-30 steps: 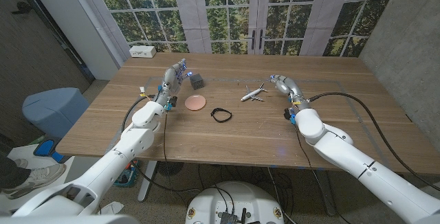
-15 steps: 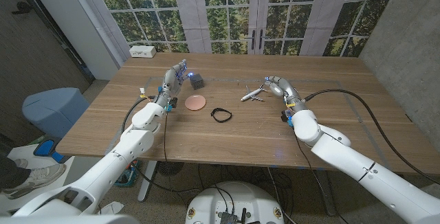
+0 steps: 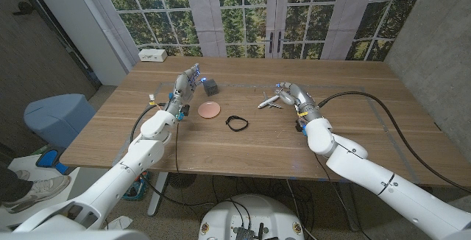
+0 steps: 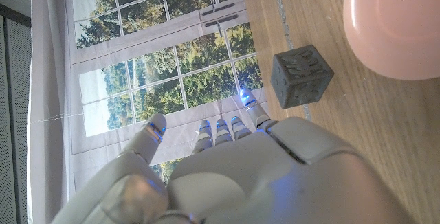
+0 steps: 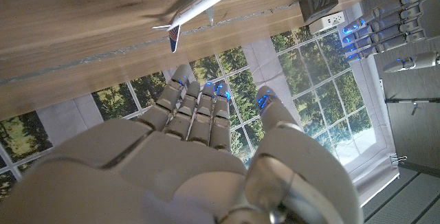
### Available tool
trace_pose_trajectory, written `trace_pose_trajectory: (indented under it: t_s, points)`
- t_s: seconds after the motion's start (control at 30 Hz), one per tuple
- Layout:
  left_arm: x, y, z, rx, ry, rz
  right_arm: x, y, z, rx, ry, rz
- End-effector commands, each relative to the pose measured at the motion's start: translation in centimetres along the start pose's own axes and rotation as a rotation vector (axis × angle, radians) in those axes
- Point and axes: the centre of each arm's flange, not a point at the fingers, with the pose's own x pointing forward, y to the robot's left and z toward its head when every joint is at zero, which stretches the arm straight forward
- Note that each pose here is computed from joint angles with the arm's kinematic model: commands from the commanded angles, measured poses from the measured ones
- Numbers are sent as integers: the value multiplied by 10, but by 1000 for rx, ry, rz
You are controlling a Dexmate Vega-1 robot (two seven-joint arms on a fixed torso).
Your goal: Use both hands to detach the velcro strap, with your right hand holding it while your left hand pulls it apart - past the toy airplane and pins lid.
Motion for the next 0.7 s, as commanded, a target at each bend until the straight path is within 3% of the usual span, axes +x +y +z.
trace_pose_trajectory:
  t_s: [0.03, 0.7]
  points:
    - [-4, 1, 1, -3, -7, 3, -1, 15, 21, -116, -37, 21]
    - [-7, 0, 2, 0, -11, 1, -1, 34, 32, -197, -73, 85]
